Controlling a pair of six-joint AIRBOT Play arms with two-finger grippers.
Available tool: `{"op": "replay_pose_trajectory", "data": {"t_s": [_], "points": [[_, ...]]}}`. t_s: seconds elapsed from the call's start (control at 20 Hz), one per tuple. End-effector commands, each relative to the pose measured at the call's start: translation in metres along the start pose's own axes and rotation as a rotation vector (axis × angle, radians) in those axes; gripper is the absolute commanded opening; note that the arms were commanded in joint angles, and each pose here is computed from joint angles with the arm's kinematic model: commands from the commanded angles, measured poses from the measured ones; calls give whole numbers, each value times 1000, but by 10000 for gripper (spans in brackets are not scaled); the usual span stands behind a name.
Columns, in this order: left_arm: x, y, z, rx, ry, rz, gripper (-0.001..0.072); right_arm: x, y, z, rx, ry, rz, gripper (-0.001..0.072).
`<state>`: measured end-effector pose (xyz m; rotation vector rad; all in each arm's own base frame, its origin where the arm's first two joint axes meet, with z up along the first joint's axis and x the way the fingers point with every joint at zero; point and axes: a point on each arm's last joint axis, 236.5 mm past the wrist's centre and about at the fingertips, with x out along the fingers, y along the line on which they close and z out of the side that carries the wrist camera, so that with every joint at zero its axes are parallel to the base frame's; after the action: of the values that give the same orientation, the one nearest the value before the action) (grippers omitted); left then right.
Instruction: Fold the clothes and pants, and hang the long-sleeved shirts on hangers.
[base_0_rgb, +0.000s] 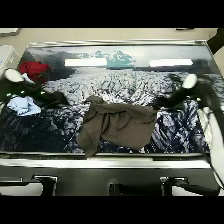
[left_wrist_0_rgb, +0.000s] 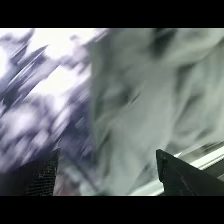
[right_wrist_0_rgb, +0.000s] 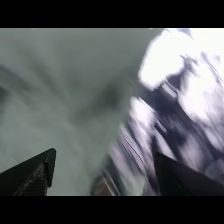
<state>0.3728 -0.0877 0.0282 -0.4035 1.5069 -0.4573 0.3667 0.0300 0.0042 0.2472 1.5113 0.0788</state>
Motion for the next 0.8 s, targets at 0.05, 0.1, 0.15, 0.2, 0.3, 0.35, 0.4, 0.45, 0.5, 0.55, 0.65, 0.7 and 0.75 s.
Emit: {"op": "replay_pose_trajectory", "data": {"t_s": [0.05,0.1,0.15,0.2,0.3,0.35,0.4,0.45,0.5,0.55,0.65,0.7,0.75], "points": [[33,32,-88,-103,49,21,687,11,-20,-79,161,176,123,681],[59,22,-113,-122,69,-36,682,27,-6,-99,170,201,181,698],[78,12,-131,-140,78,-90,619,41,11,-118,178,226,258,709],[97,2,-145,-165,78,-133,578,51,25,-132,186,247,320,710],[125,-12,-162,-154,91,-158,580,70,46,-151,216,279,398,709],[136,-16,-165,-138,92,-142,581,79,51,-157,214,281,394,709],[144,-19,-164,-128,86,-124,585,87,55,-160,196,277,381,709],[149,-22,-161,-127,76,-114,585,92,60,-162,173,271,370,709],[153,-23,-159,-133,66,-106,585,96,65,-163,152,263,363,709],[157,-25,-159,-136,64,-102,585,99,69,-162,142,251,355,710],[163,-31,-158,-147,65,-119,584,104,75,-155,153,216,347,710],[166,-36,-156,-148,57,-127,580,105,78,-152,165,202,348,711],[169,-41,-155,-142,45,-129,570,108,83,-151,168,194,348,713]]}}
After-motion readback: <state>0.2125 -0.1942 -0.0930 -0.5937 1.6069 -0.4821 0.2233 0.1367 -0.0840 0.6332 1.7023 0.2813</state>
